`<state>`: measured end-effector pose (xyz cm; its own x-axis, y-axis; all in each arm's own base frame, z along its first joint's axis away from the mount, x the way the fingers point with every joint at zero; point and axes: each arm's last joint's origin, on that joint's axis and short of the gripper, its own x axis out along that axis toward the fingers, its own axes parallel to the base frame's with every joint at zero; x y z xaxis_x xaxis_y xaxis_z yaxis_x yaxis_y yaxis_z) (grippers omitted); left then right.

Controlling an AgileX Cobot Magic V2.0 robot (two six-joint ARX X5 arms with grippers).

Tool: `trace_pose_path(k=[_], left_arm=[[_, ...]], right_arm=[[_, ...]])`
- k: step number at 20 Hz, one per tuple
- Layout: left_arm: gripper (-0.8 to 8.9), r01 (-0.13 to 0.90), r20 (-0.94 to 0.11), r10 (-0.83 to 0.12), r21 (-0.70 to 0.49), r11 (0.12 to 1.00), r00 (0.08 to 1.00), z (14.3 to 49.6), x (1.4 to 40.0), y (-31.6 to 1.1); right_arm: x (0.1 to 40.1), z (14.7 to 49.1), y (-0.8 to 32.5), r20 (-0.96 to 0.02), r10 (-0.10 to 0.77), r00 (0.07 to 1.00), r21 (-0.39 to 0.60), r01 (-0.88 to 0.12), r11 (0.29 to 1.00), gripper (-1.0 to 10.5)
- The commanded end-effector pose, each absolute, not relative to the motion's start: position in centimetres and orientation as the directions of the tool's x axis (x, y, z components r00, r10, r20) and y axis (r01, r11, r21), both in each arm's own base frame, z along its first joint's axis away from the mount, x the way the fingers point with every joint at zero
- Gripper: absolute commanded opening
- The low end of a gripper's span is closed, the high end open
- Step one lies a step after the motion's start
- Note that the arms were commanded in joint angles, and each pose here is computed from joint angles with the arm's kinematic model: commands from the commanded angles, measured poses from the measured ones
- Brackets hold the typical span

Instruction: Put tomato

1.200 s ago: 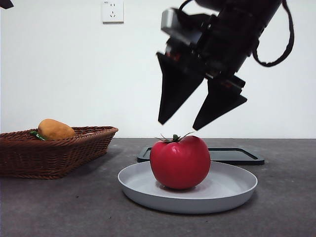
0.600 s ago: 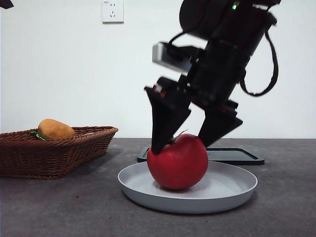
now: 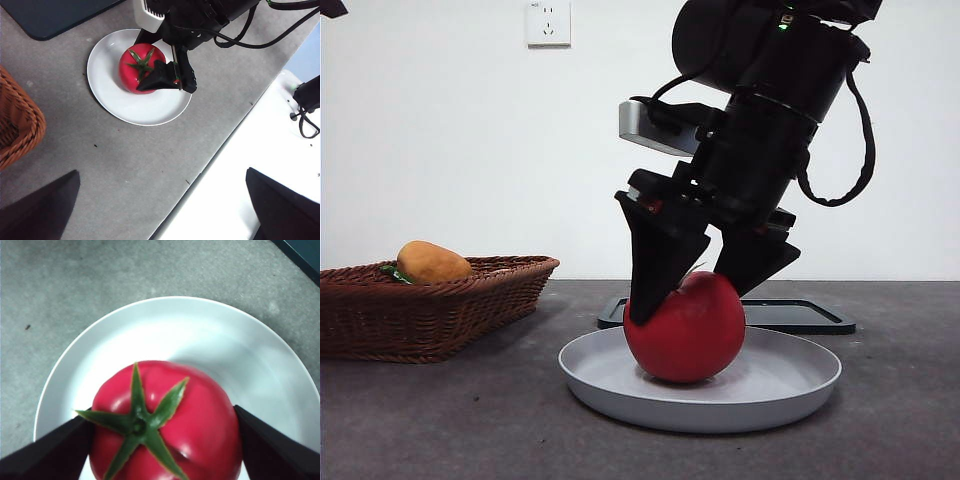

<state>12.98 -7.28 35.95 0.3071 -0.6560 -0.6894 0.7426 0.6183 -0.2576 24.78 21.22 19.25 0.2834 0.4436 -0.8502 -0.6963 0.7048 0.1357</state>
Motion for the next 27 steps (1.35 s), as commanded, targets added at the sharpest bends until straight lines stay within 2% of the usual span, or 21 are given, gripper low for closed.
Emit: trace_pose_path(k=[1, 4, 8, 11, 14, 17, 19, 27], left_arm=[[5.28, 0.761, -0.673, -0.667, -0.238, 0.604, 0.319, 36.6, 13.0, -7.4], [5.28, 0.761, -0.673, -0.667, -0.238, 0.604, 0.319, 36.6, 13.0, -7.4], [5.28, 0.761, -0.673, -0.667, -0.238, 0.604, 0.319, 36.6, 13.0, -7.4], [5.28, 0.761, -0.673, -0.667, -0.238, 0.604, 0.319, 36.6, 13.0, -7.4], [5.28, 0.761, -0.673, -0.667, -0.238, 0.604, 0.319, 36.6, 13.0, -7.4], [5.28, 0.761, -0.674, -0.667, -0.238, 0.604, 0.318, 36.6, 13.0, -7.4], [5.28, 0.76, -0.674, -0.667, -0.239, 0.604, 0.318, 36.6, 13.0, -7.4], [5.28, 0.759, -0.676, -0.666, -0.241, 0.605, 0.316, 36.6, 13.0, -7.4]], right_arm=[[25.0, 19.2, 21.9, -0.847, 0.448, 0.287, 0.129, -0.706, 0.696, 2.5], [25.2, 20.2, 22.0, -0.829, 0.466, 0.308, 0.126, -0.709, 0.693, 2.5], [26.1, 24.9, 22.3, -0.742, 0.53, 0.411, 0.1, -0.714, 0.693, 2.5], [28.1, 28.3, 21.7, -0.669, 0.524, 0.527, 0.057, -0.666, 0.743, 2.5], [30.4, 29.7, 20.0, -0.629, 0.505, 0.591, 0.055, -0.614, 0.787, 2.5], [33.6, 29.5, 17.8, -0.619, 0.455, 0.64, 0.055, -0.542, 0.838, 2.5], [35.7, 28.5, 16.9, -0.633, 0.436, 0.64, 0.066, -0.516, 0.854, 2.5], [42.1, 22.6, 17.0, -0.71, 0.379, 0.593, 0.065, -0.481, 0.874, 2.5]])
